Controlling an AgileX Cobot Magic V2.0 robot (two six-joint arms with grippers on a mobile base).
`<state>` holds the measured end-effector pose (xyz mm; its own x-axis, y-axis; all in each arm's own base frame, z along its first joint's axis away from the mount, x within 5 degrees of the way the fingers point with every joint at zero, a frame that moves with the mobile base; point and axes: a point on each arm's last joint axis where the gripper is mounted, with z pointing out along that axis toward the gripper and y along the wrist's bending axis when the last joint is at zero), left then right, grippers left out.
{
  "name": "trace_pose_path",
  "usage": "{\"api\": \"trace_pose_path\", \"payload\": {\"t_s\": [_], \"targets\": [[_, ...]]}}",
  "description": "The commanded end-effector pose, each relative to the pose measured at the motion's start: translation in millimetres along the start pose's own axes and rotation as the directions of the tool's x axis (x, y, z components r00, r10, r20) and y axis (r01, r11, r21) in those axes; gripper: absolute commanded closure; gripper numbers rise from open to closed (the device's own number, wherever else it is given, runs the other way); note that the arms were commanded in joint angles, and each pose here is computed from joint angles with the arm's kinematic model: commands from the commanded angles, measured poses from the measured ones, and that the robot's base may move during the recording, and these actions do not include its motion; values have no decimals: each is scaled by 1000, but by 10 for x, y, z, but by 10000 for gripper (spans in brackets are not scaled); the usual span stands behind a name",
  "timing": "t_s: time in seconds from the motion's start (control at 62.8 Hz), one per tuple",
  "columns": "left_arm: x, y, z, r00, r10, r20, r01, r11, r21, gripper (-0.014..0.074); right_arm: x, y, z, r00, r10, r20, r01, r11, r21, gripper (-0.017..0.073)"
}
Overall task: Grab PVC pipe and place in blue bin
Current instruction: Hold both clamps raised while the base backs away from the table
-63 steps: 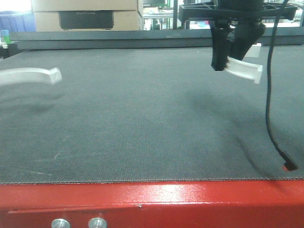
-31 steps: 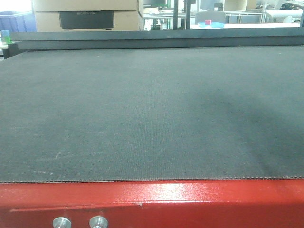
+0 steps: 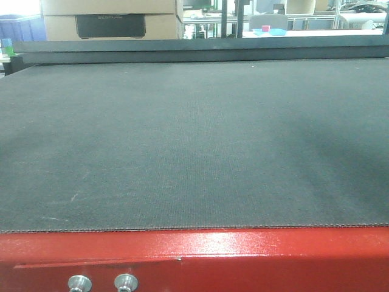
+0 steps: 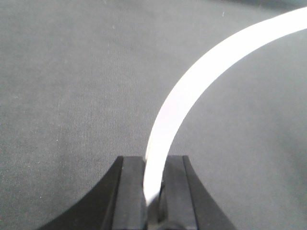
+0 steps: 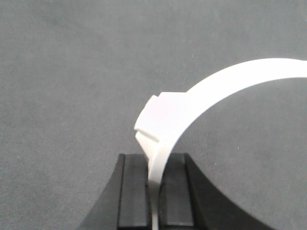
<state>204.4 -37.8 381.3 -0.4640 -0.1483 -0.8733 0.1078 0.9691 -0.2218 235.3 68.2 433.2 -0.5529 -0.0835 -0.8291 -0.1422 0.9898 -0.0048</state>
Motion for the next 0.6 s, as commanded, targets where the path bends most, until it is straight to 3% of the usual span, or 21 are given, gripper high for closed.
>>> {"api": "trace_pose_path", "payload": {"t_s": [0.0, 0.318, 0.589], "targets": [[39, -5, -101, 995, -13, 100, 11, 1000, 26, 704, 178, -31, -97, 994, -29, 104, 31, 999, -13, 727], [188, 20, -438, 974, -11, 225, 1, 999, 46, 704, 962, -150, -513, 960, -26, 279, 45, 997, -63, 727], [146, 5, -620, 950, -14, 313, -6, 998, 63, 704, 1084, -239, -977, 898, 7, 440, 31, 996, -79, 727]]}}
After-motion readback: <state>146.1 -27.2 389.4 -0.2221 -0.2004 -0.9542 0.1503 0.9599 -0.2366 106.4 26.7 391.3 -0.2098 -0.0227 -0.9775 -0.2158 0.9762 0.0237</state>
